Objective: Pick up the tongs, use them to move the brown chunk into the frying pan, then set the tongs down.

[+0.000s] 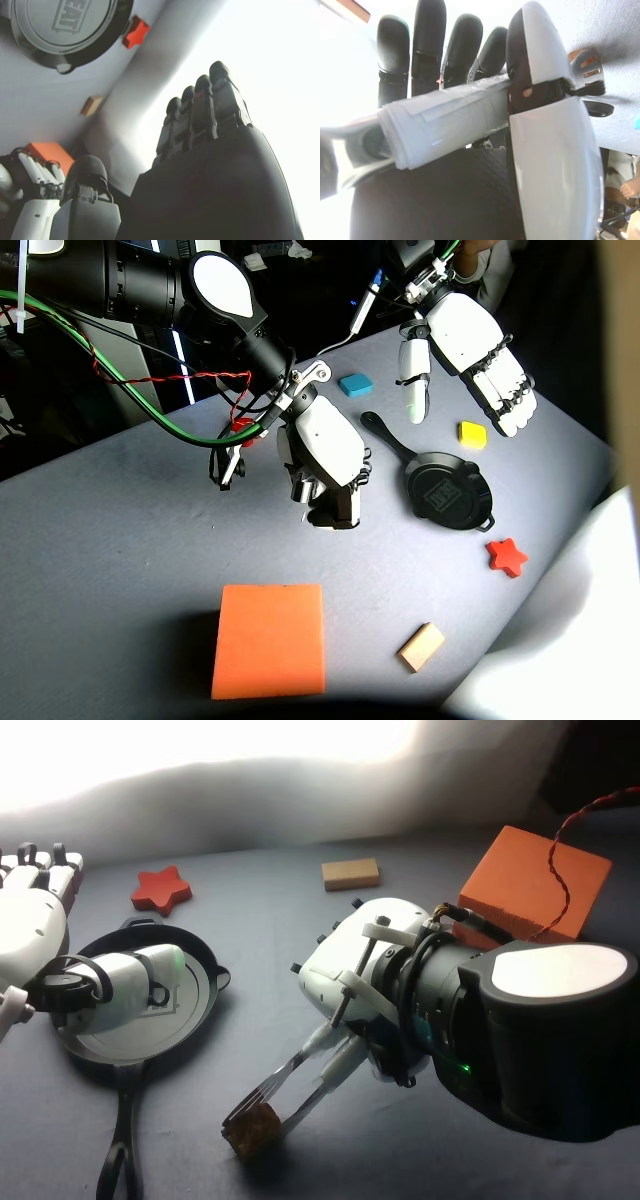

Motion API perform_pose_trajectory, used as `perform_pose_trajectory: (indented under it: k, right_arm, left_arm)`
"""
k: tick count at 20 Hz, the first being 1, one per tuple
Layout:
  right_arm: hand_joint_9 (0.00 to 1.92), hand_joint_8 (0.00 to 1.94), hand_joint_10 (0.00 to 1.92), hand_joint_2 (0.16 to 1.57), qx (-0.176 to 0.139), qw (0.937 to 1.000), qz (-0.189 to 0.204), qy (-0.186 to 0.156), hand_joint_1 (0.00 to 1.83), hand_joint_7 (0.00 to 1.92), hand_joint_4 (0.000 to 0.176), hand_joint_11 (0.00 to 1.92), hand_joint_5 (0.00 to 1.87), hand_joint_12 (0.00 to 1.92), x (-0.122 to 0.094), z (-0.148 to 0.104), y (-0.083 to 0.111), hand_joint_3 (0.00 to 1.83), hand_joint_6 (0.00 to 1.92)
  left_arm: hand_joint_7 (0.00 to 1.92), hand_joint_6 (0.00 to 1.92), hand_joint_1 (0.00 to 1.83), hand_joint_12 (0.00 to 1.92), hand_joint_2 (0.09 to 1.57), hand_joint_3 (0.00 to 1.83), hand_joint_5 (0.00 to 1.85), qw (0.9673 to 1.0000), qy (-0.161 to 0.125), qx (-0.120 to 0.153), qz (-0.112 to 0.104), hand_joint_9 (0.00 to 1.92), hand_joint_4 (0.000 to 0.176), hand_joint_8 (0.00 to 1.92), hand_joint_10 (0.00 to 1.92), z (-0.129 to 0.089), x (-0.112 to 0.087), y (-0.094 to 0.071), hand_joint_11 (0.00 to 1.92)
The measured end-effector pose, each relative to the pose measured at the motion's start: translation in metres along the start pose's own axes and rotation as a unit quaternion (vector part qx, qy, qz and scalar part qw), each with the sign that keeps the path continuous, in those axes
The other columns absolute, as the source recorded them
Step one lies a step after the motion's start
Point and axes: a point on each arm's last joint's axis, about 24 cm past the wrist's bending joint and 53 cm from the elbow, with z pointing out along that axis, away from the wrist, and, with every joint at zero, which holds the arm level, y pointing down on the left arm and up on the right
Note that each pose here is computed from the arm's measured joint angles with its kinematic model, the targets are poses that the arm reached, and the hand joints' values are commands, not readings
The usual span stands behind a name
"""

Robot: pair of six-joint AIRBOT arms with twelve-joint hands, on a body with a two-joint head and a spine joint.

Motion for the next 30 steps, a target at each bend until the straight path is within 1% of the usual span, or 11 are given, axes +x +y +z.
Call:
perform_pose_trajectory:
  k: [2,3,4,5,6,7,8,10,17,22,30]
  right_arm:
    - [1.17,0.8,1.18,1.16,0.0,1.0,0.0,0.0,1.09,1.26,0.0,0.84,0.91,1.74,0.0,0.0,0.0,0.01,1.16]
    - [1.23,0.99,1.38,1.17,0.0,1.0,0.0,0.0,1.05,1.31,0.0,0.91,0.87,1.86,0.0,0.0,0.0,0.02,1.22]
    - [1.27,1.22,1.53,1.25,0.0,1.0,-0.001,0.0,0.85,1.34,0.0,0.97,1.01,1.91,0.0,0.0,0.0,0.04,1.32]
    - [1.53,1.67,1.82,1.34,0.001,1.0,-0.002,0.0,0.74,1.55,0.111,1.23,1.29,1.92,0.0,0.0,0.0,0.02,1.6]
    - [1.53,1.67,1.82,1.34,0.001,1.0,-0.002,0.0,0.74,1.55,0.111,1.23,1.29,1.92,0.0,0.0,0.0,0.02,1.6]
    - [1.63,1.78,1.89,1.39,0.0,1.0,0.002,0.0,0.77,1.61,0.163,1.4,1.39,1.92,0.0,0.0,0.0,0.03,1.75]
    - [1.74,1.93,1.92,1.42,0.0,1.0,-0.003,-0.004,0.91,1.64,0.175,1.7,1.47,1.92,-0.002,0.0,0.0,0.02,1.91]
    - [1.77,1.94,1.92,1.43,0.002,1.0,-0.002,-0.004,0.96,1.66,0.176,1.77,1.5,1.92,-0.002,0.0,-0.001,0.02,1.92]
    - [1.71,1.94,1.92,1.42,0.005,1.0,-0.003,-0.004,1.03,1.62,0.176,1.71,1.44,1.92,-0.001,-0.002,-0.001,0.01,1.92]
    - [1.7,1.94,1.92,1.4,0.007,1.0,-0.003,-0.002,1.07,1.61,0.176,1.71,1.44,1.92,-0.001,-0.005,-0.001,0.0,1.92]
    - [1.66,1.94,1.92,1.42,0.009,0.9995,0.006,-0.031,0.98,1.58,0.176,1.68,1.4,1.92,-0.033,-0.016,-0.006,0.0,1.92]
  left_arm:
    - [0.0,0.0,0.0,0.09,1.18,0.0,0.0,1.0,0.0,0.0,0.0,0.0,0.0,0.0,0.0,0.0,0.0,0.0,0.0]
    - [0.0,0.0,0.0,0.05,1.18,0.0,0.0,1.0,-0.001,-0.001,0.0,0.0,0.0,0.0,0.0,0.0,0.0,0.0,0.0]
    - [0.0,0.0,0.0,0.04,1.18,0.0,0.0,1.0,-0.001,-0.001,0.0,0.0,0.0,0.0,0.0,0.0,0.0,0.0,0.0]
    - [0.0,0.0,0.0,0.04,1.18,0.0,0.0,1.0,-0.001,-0.001,0.0,0.0,0.0,0.0,0.0,0.0,0.0,0.0,0.01]
    - [0.0,0.0,0.0,0.04,1.18,0.0,0.0,1.0,-0.001,-0.001,0.0,0.0,0.0,0.0,0.0,0.0,0.0,0.0,0.01]
    - [0.0,0.0,0.0,0.05,1.17,0.0,0.0,1.0,-0.001,0.0,0.0,0.01,0.0,0.0,0.0,0.0,0.0,0.0,0.01]
    - [0.02,0.0,0.0,0.14,1.17,0.0,0.0,1.0,-0.001,0.0,0.0,0.02,0.0,0.0,0.0,0.0,0.0,0.0,0.0]
    - [0.03,0.0,0.0,0.15,1.17,0.0,0.0,1.0,0.0,-0.001,0.001,0.03,0.0,0.0,0.0,-0.001,0.001,0.0,0.0]
    - [0.02,0.0,0.0,0.05,1.19,0.0,0.0,1.0,0.002,-0.003,0.0,0.01,0.0,0.0,0.0,-0.001,0.001,0.002,0.0]
    - [0.01,0.0,0.0,0.1,1.2,0.0,0.0,1.0,0.004,-0.006,-0.001,0.01,0.0,0.0,0.0,-0.001,0.002,0.003,0.0]
    - [0.06,0.01,0.0,0.08,1.23,0.0,0.02,0.9998,0.002,-0.015,-0.01,0.04,0.0,0.01,0.01,0.002,0.0,0.011,0.0]
